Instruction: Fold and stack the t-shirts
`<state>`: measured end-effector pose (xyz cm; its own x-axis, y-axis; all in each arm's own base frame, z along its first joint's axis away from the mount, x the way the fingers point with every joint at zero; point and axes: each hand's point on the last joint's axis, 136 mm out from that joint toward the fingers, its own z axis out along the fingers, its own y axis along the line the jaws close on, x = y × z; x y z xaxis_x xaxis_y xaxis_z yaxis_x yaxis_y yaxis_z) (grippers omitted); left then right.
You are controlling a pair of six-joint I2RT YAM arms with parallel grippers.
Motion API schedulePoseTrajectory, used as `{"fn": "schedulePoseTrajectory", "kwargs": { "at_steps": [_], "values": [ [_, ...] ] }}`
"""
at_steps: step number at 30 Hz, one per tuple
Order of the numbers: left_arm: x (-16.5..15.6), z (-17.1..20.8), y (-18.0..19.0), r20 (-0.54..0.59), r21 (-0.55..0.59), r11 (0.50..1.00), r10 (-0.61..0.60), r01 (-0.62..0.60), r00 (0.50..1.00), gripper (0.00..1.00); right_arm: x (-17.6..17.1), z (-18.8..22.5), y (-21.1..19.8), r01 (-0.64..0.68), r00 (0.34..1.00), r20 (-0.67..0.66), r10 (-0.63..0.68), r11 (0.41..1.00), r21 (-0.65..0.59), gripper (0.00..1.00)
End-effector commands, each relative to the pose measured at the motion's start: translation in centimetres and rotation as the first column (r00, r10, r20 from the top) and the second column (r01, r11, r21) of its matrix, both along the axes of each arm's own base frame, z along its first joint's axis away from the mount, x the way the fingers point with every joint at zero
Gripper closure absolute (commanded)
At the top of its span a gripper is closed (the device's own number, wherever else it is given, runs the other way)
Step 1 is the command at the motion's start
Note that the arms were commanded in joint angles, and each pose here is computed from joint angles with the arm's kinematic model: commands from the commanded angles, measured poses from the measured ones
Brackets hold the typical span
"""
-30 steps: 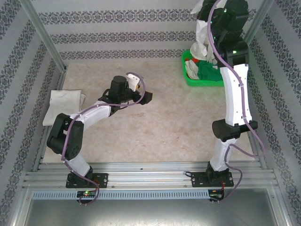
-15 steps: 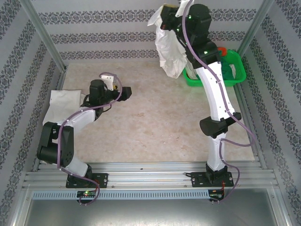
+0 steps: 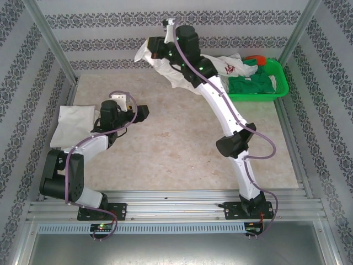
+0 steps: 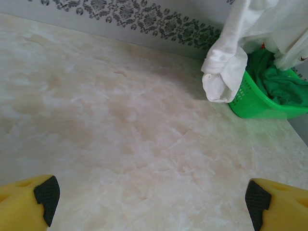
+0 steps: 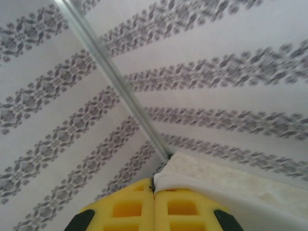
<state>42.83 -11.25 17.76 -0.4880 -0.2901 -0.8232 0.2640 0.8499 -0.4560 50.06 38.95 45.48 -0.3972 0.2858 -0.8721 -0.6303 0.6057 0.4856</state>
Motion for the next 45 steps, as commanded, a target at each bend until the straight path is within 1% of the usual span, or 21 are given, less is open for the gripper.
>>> {"fn": "schedulePoseTrajectory", "kwargs": {
  "at_steps": [1,7,12,17,20,21,22,23,25,26,27,28,30,32,33,35,36,37,39,42,45],
  "values": [
    [0.4,2.4,0.6,0.073,-0.031,0.999,0.022,-0.02,0.997,0.0,-3.2,3.1,2.9,-0.163,0.986,0.056,0.158,0.981,0.106,1.0],
    [1.3,4.8,-0.3,0.122,-0.085,0.996,-0.01,0.02,0.993,0.0,-2.9,-0.4,3.5,-0.17,0.985,-0.02,0.171,0.985,0.029,1.0],
    [4.1,7.4,0.2,0.209,-0.093,0.995,0.042,-0.023,0.977,0.0,-4.0,-0.9,3.9,-0.246,0.967,-0.057,0.248,0.969,0.035,1.0],
    [7.9,11.9,-2.5,0.34,-0.096,0.988,-0.085,0.125,0.937,0.0,-5.0,-1.6,4.3,-0.292,0.949,-0.106,0.295,0.955,0.046,1.0],
    [9.3,13.4,-3.5,0.379,-0.115,0.978,-0.117,0.172,0.918,0.0,-5.1,-1.7,4.1,-0.286,0.951,-0.113,0.289,0.957,0.044,1.0],
    [9.8,13.4,-3.6,0.381,-0.125,0.977,-0.114,0.174,0.917,0.05,-5.0,-1.5,4.0,-0.283,0.952,-0.113,0.286,0.958,0.045,1.0],
    [10.3,13.6,-3.7,0.389,-0.136,0.974,-0.116,0.181,0.914,0.16,-5.1,-1.4,3.8,-0.281,0.952,-0.114,0.285,0.958,0.047,1.0],
    [10.7,13.9,-3.9,0.405,-0.145,0.969,-0.125,0.199,0.906,0.33,-5.1,-1.2,3.7,-0.278,0.953,-0.113,0.282,0.959,0.048,1.0],
    [11.2,14.4,-4.4,0.425,-0.168,0.959,-0.138,0.228,0.895,0.93,-5.2,-0.7,3.2,-0.27,0.956,-0.108,0.274,0.962,0.048,1.0],
    [11.5,14.8,-4.4,0.429,-0.181,0.956,-0.136,0.233,0.893,1.0,-5.1,-0.7,2.9,-0.26,0.958,-0.111,0.263,0.965,0.043,0.97],
    [11.6,14.7,-4.5,0.426,-0.187,0.953,-0.138,0.236,0.894,1.0,-5.0,-0.4,2.3,-0.246,0.963,-0.106,0.249,0.969,0.038,0.85],
    [11.5,14.8,-4.5,0.428,-0.183,0.954,-0.142,0.239,0.893,1.0,-4.8,-0.2,1.8,-0.228,0.968,-0.103,0.23,0.973,0.03,0.71],
    [11.2,14.7,-4.3,0.427,-0.156,0.96,-0.147,0.233,0.892,1.0,-3.9,0.2,-0.4,-0.145,0.986,-0.089,0.144,0.989,-0.004,0.35],
    [10.5,14.4,-3.7,0.424,-0.116,0.969,-0.151,0.219,0.893,1.0,-2.4,0.4,-3.6,0.0,0.996,-0.092,-0.004,0.999,-0.044,0.16],
    [10.0,14.5,-3.3,0.424,-0.097,0.973,-0.149,0.209,0.893,1.0,-1.4,0.2,-5.9,0.091,0.99,-0.105,-0.097,0.994,-0.059,0.1],
    [9.0,14.4,-2.5,0.42,-0.066,0.98,-0.145,0.189,0.896,1.0,0.4,-0.9,-10.9,0.281,0.947,-0.138,-0.289,0.957,-0.074,0.07],
    [8.5,14.3,-2.1,0.417,-0.051,0.982,-0.145,0.183,0.897,1.0,1.2,-1.9,-14.0,0.39,0.904,-0.159,-0.398,0.917,-0.078,0.07],
    [8.1,14.2,-1.8,0.414,-0.041,0.983,-0.145,0.177,0.899,1.0,1.8,-4.2,-16.6,0.47,0.854,-0.202,-0.479,0.878,-0.092,0.07],
    [7.2,13.9,-1.5,0.405,-0.029,0.984,-0.148,0.174,0.903,1.0,2.3,-8.8,-23.5,0.652,0.694,-0.331,-0.639,0.753,-0.086,0.09],
    [6.2,13.3,-1.5,0.387,-0.032,0.984,-0.148,0.174,0.91,1.0,2.4,-15.5,-30.1,0.757,0.527,-0.474,-0.705,0.643,-0.114,0.11],
    [5.5,13.0,-1.4,0.376,-0.045,0.984,-0.143,0.172,0.915,1.0,2.9,-20.7,-32.6,0.758,0.447,-0.544,-0.71,0.624,-0.191,0.1]
  ]
}}
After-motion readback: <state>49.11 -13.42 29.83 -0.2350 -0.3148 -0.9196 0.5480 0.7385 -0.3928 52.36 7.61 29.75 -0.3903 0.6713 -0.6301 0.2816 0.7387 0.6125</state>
